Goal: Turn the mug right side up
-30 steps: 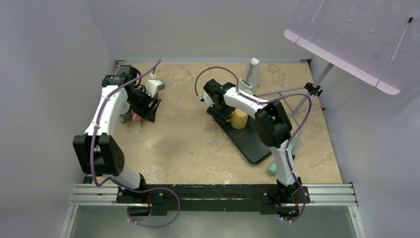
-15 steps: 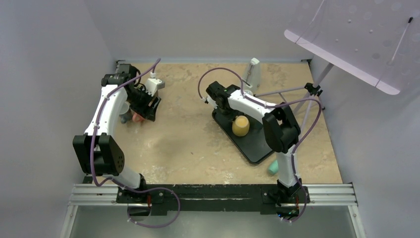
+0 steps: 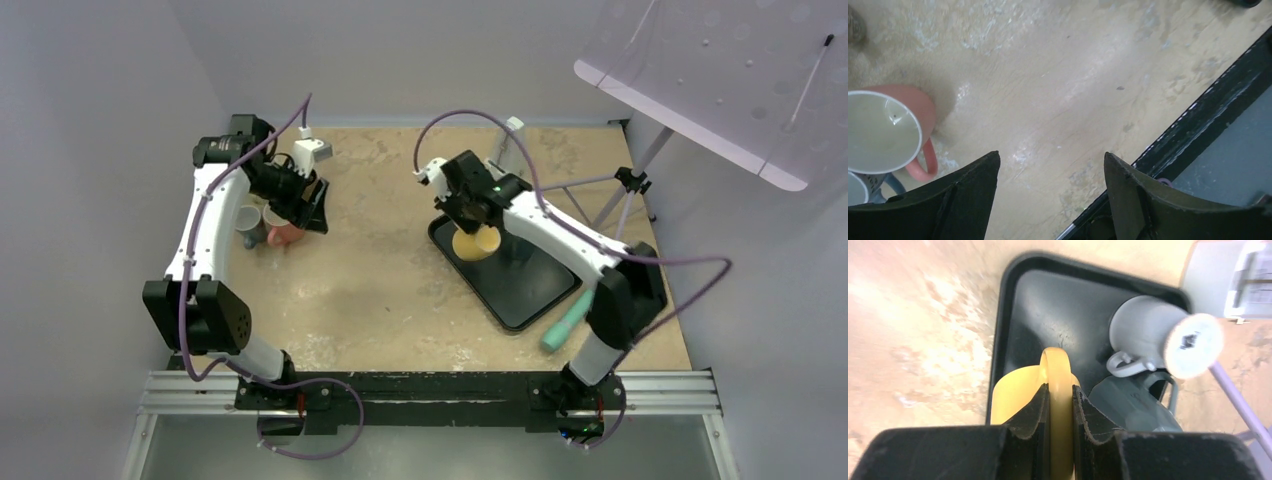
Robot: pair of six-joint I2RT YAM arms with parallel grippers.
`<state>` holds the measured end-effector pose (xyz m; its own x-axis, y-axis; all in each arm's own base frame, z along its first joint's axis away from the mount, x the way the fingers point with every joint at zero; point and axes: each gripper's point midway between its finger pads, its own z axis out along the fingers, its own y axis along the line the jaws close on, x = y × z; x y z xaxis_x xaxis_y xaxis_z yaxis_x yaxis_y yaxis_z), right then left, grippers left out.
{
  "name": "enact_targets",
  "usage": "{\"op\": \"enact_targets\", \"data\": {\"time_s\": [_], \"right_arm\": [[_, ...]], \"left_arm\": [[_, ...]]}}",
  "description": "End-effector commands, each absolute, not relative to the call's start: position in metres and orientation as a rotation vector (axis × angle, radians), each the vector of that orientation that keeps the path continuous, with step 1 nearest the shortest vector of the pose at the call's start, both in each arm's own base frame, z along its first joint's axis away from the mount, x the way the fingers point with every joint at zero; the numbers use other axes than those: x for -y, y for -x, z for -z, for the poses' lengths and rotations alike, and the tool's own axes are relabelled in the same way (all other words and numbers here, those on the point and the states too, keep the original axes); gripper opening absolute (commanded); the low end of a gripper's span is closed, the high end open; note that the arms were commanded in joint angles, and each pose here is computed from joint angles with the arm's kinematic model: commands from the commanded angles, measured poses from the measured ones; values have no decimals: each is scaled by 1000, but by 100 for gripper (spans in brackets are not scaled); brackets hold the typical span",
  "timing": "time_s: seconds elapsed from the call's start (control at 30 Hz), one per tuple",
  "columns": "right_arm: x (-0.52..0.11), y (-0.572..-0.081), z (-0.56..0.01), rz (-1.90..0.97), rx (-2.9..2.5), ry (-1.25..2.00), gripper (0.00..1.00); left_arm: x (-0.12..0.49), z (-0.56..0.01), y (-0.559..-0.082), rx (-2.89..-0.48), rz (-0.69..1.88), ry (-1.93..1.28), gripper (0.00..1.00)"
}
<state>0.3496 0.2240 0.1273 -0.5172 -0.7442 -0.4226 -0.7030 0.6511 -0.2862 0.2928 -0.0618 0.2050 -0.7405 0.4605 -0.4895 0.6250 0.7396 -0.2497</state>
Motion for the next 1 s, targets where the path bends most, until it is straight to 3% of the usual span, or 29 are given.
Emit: {"op": "enact_targets", "data": {"time_s": [0.0,0.1,0.3,0.43,0.53,0.97], "right_arm": [[-240,-347,-220,-115,-2057,877,0],[-241,-332,-248,-217,-1984,810,0],[-259,-294,-374,-632,-1606,557,0],[-263,-268,-436,-892,-1379,402,0],[-273,-261,-451,-975,-1325,399,0],[-301,-247,-488,-1106,-1233,446,0]], "left_arm": [[103,-264,-286,-2349,823,-799,80],[135,-288,-272,-2259,1008,-852,82],[188,-352,-246,-2033,1399,-838,90],[211,-377,-247,-1935,1489,-802,88],[221,-393,-246,-1859,1509,-791,79],[246,-406,-226,-1794,1639,-868,75]]}}
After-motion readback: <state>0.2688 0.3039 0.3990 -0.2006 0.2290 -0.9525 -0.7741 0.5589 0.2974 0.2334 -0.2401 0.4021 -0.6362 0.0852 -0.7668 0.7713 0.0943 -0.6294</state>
